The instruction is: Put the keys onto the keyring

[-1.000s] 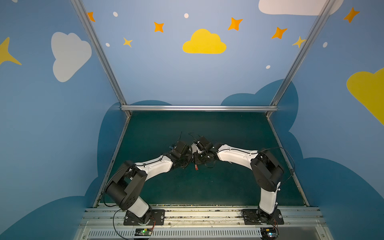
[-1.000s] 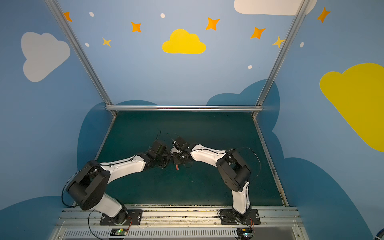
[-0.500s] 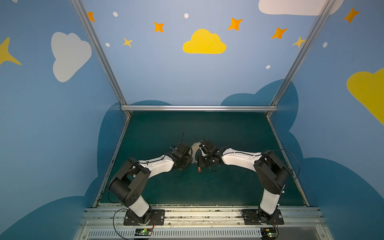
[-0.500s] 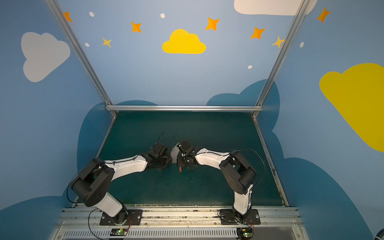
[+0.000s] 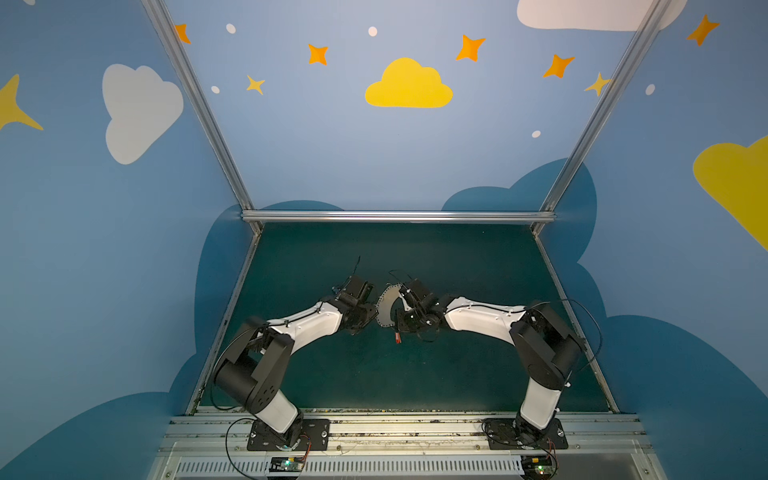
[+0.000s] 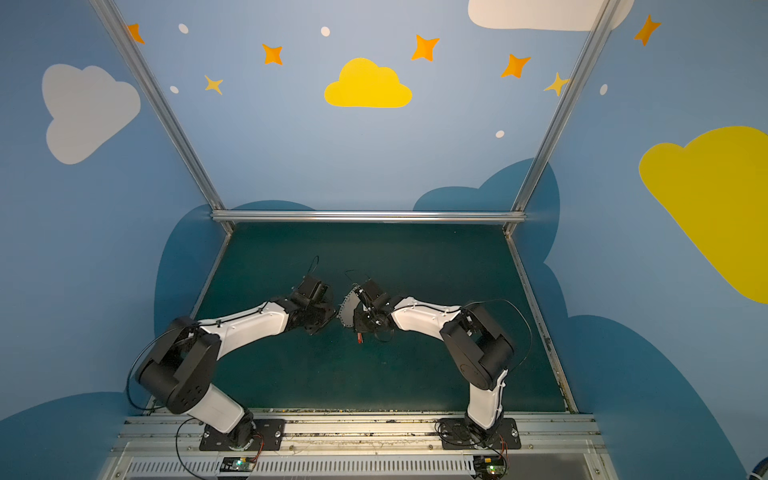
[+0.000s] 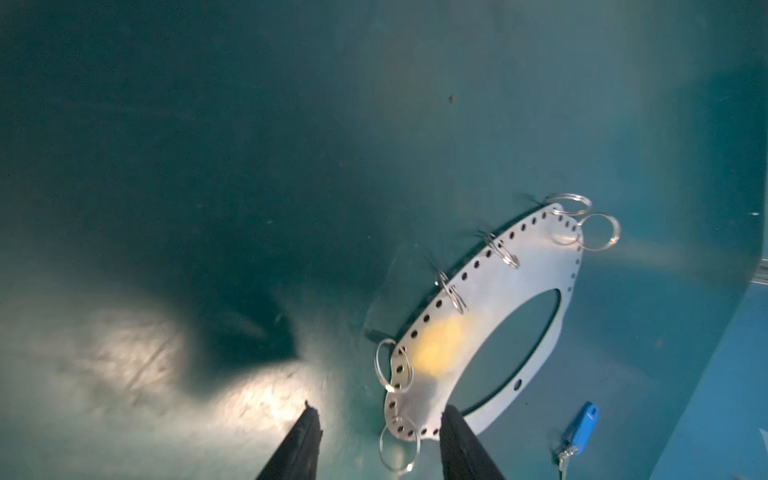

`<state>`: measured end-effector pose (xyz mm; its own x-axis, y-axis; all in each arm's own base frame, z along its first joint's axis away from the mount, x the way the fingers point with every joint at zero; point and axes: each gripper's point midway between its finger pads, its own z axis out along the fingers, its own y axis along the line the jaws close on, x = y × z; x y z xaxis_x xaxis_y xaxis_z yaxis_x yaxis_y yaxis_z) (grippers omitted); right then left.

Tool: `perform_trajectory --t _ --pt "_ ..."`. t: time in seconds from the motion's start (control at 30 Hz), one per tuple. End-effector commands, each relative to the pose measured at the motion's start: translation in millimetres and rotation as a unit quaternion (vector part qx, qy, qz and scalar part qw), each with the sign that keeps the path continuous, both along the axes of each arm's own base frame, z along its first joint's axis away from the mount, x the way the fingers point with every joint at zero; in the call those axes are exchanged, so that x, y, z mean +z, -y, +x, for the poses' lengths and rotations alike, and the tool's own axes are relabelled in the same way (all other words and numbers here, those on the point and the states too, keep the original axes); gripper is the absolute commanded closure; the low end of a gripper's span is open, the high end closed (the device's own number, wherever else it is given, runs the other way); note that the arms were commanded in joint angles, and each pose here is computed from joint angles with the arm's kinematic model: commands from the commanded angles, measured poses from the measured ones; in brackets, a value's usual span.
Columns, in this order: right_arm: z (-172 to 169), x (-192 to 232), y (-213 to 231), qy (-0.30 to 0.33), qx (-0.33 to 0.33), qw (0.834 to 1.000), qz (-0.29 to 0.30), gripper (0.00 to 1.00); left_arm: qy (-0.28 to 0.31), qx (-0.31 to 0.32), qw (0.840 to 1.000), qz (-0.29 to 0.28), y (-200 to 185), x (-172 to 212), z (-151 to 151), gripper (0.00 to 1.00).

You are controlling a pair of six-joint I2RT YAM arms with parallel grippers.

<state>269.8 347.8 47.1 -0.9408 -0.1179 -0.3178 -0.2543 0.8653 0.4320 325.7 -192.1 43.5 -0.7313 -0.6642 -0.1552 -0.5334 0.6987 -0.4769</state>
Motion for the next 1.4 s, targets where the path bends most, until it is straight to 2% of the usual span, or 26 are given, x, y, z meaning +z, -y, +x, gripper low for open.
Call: perform_trajectory --t 0.0,0.07,0.23,0.37,0.43,0.47,0.53,0.63,0.73,0.87,0.97,1.13,1.37 --pt "4 16 -6 0.014 0.006 1.000 0.020 1.00 -0.017 -0.012 1.000 -0.009 6 -8 -1 0.51" --pt "4 16 -6 0.013 0.005 1.000 0.020 1.00 -0.015 -0.002 1.000 -0.009 6 -11 2 0.53" --pt "5 20 -9 0.016 0.011 1.000 0.023 1.00 -0.012 0.008 1.000 0.007 1 -15 10 0.71" --pt "6 21 -9 0.018 0.014 1.000 0.021 1.00 -0.016 0.007 1.000 0.008 2 -20 16 0.73" --pt "7 19 -8 0.017 0.014 1.000 0.017 1.00 -0.014 0.003 1.000 0.003 5 -19 19 0.82" --pt "7 19 -9 0.016 0.014 1.000 0.017 1.00 -0.014 0.003 1.000 0.002 6 -19 19 0.83" --pt "6 19 -9 0.015 0.015 1.000 0.017 1.00 -0.015 -0.005 1.000 -0.001 8 -17 18 0.80" --pt "6 18 -6 0.016 0.013 1.000 0.014 1.00 -0.008 -0.016 1.000 -0.004 10 -8 13 0.70" --pt "7 17 -2 0.016 0.010 1.000 0.012 1.00 -0.003 -0.032 0.999 -0.007 11 1 5 0.67" --pt "7 17 3 0.016 0.003 1.000 0.013 1.00 -0.014 -0.084 0.996 -0.002 18 8 -6 0.64" --pt "7 17 9 0.017 -0.003 1.000 0.011 1.00 -0.041 -0.141 0.989 0.018 23 7 -11 0.63" --pt "6 16 19 0.017 -0.013 1.000 0.010 1.00 -0.094 -0.229 0.968 0.048 33 -3 -17 0.64" --pt "4 15 31 0.018 -0.027 0.999 0.011 1.00 -0.127 -0.275 0.949 0.089 37 -10 -16 0.64"
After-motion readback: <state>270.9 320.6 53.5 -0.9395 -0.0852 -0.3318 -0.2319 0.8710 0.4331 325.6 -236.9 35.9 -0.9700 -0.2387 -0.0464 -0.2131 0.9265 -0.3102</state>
